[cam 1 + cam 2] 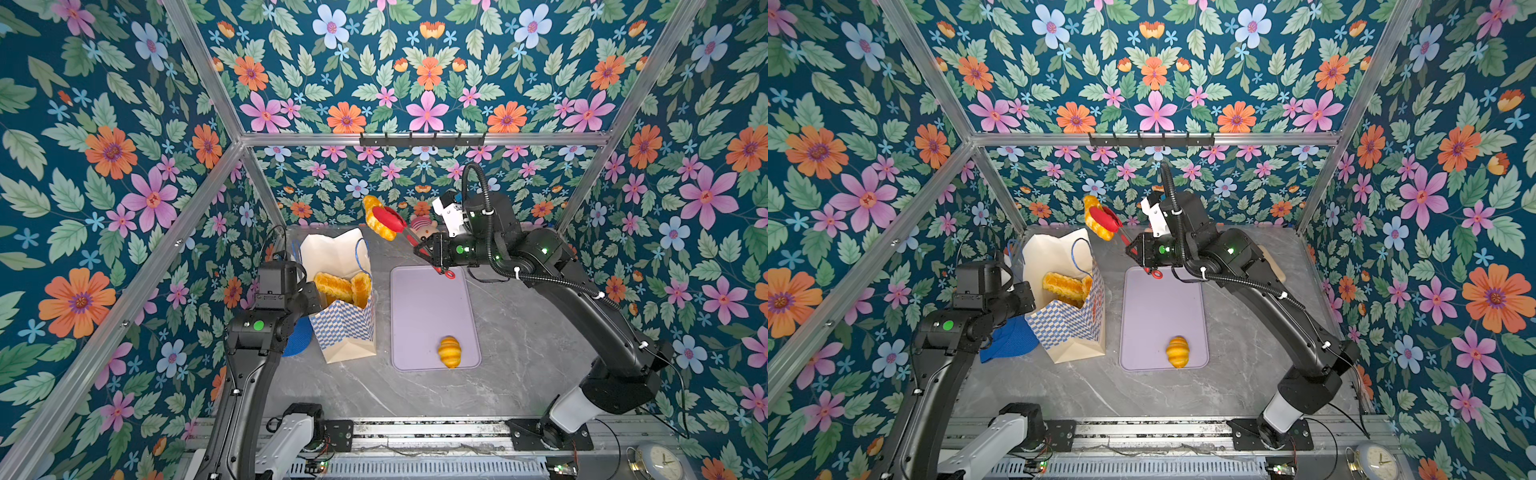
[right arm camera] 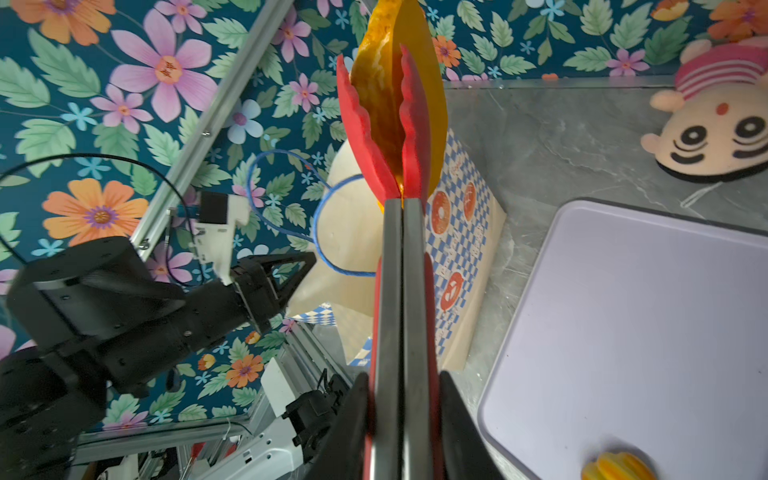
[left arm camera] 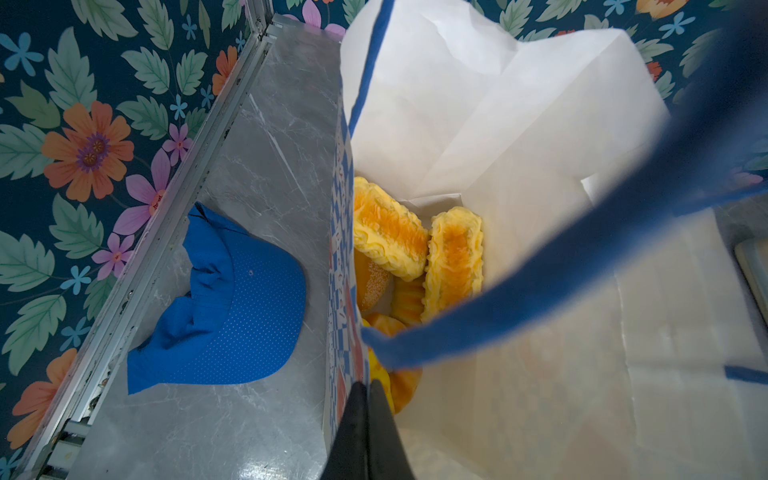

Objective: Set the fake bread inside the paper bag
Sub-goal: 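Lift the orange bread slice and carry it over the bag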

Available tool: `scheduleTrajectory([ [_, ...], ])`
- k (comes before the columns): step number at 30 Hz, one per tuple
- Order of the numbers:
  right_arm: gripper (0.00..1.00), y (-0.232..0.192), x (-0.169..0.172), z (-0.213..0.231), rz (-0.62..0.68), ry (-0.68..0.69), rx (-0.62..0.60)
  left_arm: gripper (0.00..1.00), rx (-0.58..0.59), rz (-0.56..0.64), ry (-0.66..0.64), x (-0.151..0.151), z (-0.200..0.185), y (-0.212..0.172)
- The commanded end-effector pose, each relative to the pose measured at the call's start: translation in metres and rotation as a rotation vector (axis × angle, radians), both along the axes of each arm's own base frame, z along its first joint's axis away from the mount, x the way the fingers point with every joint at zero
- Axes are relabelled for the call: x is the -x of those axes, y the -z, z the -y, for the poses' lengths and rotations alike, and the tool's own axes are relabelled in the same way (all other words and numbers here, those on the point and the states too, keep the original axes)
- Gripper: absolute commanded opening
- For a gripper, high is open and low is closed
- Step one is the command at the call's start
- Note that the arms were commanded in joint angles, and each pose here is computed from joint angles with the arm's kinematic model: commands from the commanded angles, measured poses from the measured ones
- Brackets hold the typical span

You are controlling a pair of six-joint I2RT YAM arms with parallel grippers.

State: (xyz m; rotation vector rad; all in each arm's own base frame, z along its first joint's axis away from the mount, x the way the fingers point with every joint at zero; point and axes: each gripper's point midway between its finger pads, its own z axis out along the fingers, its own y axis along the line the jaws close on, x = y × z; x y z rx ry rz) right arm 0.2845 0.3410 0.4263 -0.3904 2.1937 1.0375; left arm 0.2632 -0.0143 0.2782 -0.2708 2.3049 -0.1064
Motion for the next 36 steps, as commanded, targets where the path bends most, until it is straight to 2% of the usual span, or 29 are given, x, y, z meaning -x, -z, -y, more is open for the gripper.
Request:
scheduleTrajectory([
  [1, 0.24, -0.018, 0.002, -0.026, 0.074, -0.068, -0.026, 0.07, 0.002, -0.004, 0.002, 0.001, 0.0, 0.002],
  [4, 0.24, -0.027, 0.008, -0.042, 0.104, -0.096, -0.014, 0.07, 0.006, -0.006, 0.004, 0.0, 0.001, 0.004],
  [12, 0.24, -0.029, 0.009, -0.074, 0.082, -0.116, -0.024, 0.07, 0.008, -0.002, 0.004, 0.0, 0.001, 0.003],
  [23, 0.25, 0.016, 0.003, -0.094, -0.013, -0.145, 0.048, 0.07, 0.011, -0.002, 0.007, -0.001, 0.002, 0.003],
  [36, 0.28, 0.053, 0.01, -0.086, -0.068, -0.169, 0.153, 0.07, 0.012, 0.0, 0.005, -0.002, 0.002, 0.002],
])
